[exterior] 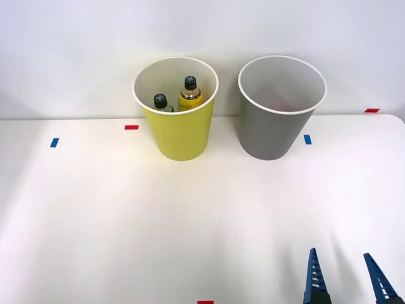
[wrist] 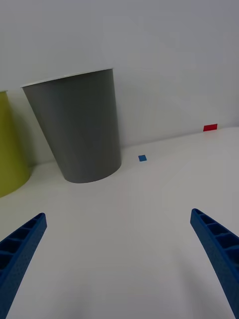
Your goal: Put cans in the gray bin, plastic bottles in the light green bin
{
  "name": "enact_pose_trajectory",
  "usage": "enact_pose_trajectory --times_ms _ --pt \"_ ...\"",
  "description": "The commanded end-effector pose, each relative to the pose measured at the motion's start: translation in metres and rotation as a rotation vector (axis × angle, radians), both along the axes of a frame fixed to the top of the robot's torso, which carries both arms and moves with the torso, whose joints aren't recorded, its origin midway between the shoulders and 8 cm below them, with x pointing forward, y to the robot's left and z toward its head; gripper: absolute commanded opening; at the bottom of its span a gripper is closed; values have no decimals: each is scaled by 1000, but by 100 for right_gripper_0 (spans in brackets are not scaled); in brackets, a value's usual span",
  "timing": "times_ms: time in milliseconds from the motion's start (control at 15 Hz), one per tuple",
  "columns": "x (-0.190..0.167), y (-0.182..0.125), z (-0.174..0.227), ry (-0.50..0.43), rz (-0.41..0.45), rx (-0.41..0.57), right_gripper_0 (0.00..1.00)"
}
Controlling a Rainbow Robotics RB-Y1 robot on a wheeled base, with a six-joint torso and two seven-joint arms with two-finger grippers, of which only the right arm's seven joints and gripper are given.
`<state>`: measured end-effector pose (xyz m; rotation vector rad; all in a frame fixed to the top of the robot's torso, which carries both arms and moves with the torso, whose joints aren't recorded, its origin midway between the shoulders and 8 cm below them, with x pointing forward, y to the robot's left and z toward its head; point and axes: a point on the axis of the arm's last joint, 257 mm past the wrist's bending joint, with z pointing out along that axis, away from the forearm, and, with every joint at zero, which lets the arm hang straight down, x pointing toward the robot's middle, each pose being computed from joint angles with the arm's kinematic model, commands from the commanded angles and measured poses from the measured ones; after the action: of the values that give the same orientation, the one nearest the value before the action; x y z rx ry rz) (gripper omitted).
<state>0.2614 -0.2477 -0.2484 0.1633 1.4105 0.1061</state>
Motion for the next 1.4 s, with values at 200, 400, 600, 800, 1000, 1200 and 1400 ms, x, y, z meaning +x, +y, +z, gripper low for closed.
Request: enact_pose_trajectory --times_ms 200,400,600,800,1000,1200,1400 --pt "0 0 0 0 0 0 100" --pt "0 0 0 0 0 0 100" --pt "0 0 0 0 0 0 100" --pt "0 0 0 0 0 0 100" --pt "0 0 0 0 0 0 100" --pt "0 0 0 0 0 0 100" --pt "0 0 0 0 0 0 100"
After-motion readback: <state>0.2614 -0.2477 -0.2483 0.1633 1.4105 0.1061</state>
